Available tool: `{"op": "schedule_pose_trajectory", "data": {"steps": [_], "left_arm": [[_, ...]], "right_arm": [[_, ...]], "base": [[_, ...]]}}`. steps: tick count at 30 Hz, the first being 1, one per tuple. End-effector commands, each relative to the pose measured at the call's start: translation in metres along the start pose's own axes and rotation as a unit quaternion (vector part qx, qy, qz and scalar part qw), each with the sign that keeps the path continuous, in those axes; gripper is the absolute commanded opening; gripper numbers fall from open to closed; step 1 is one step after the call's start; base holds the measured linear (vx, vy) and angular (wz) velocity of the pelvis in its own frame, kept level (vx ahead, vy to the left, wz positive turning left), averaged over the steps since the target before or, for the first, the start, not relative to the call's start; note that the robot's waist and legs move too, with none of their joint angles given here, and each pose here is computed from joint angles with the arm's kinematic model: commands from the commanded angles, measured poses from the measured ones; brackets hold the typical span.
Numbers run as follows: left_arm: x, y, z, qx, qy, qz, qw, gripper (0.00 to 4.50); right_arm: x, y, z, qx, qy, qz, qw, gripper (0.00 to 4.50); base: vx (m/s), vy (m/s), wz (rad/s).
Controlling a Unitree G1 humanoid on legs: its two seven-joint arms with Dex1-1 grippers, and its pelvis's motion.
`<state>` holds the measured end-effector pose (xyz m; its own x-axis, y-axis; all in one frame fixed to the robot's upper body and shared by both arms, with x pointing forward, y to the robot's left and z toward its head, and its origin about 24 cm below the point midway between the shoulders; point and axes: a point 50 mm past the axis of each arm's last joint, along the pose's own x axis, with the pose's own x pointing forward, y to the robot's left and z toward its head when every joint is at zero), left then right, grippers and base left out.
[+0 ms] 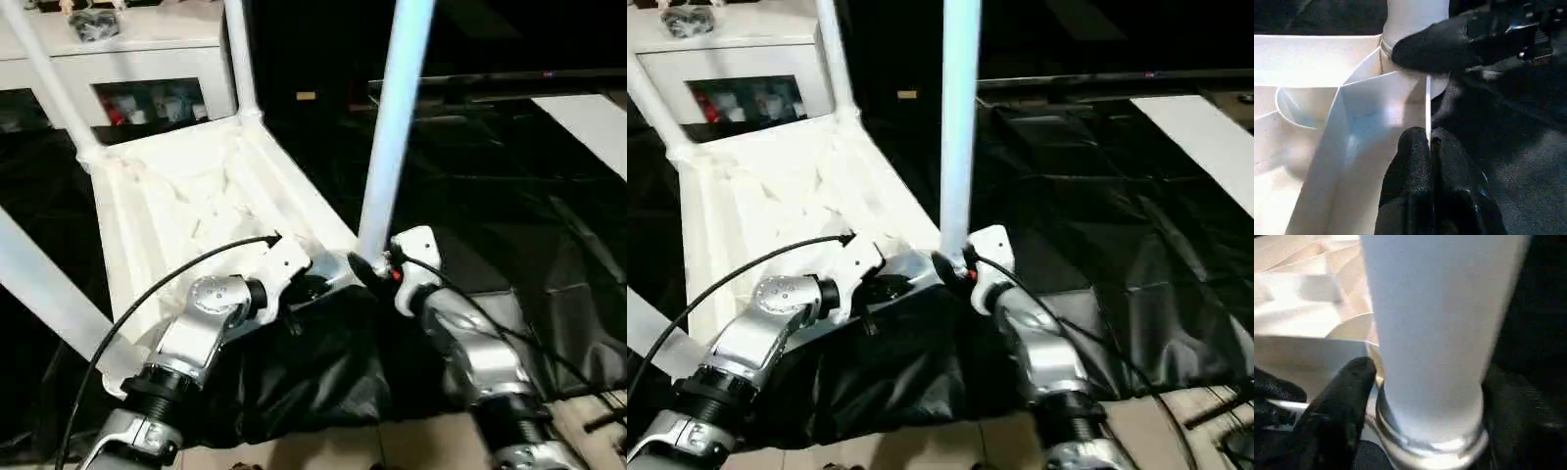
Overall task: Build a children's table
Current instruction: Rotate leg to tighten
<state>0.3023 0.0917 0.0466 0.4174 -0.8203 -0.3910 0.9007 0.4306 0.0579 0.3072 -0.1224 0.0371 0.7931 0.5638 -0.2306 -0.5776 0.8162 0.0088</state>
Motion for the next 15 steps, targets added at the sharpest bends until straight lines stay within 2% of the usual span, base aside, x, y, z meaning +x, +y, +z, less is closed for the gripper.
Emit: {"op": "schedule_pose_trajectory", "data": {"steps": [1,3,10,14,15], "left_arm": [[0.011,-0.022,0.025,0.036,-0.056,-0.099,0.993,0.0],[0.006,-0.021,0.023,0.039,-0.051,-0.112,0.992,0.0],[-0.007,-0.013,0.019,0.049,-0.037,-0.143,0.988,0.0],[-0.021,-0.004,0.014,0.054,-0.016,-0.179,0.982,0.0],[-0.025,-0.002,0.013,0.056,-0.007,-0.195,0.979,0.0]], "right_arm": [[-0.001,0.019,-0.01,-0.016,0.032,0.083,0.996,3.56],[-0.011,0.012,-0.011,-0.044,0.039,0.106,0.993,3.56],[-0.031,-0.002,-0.011,-0.069,0.054,0.172,0.981,3.56],[-0.049,-0.007,-0.006,-0.077,0.071,0.253,0.962,3.56],[-0.054,-0.007,-0.005,-0.078,0.077,0.275,0.955,3.29]], "base": [[0.0,0.0,0.0],[0.0,0.0,0.0],[0.008,-0.003,0.02],[0.0,0.0,0.0],[0.0,0.0,0.0]]}}
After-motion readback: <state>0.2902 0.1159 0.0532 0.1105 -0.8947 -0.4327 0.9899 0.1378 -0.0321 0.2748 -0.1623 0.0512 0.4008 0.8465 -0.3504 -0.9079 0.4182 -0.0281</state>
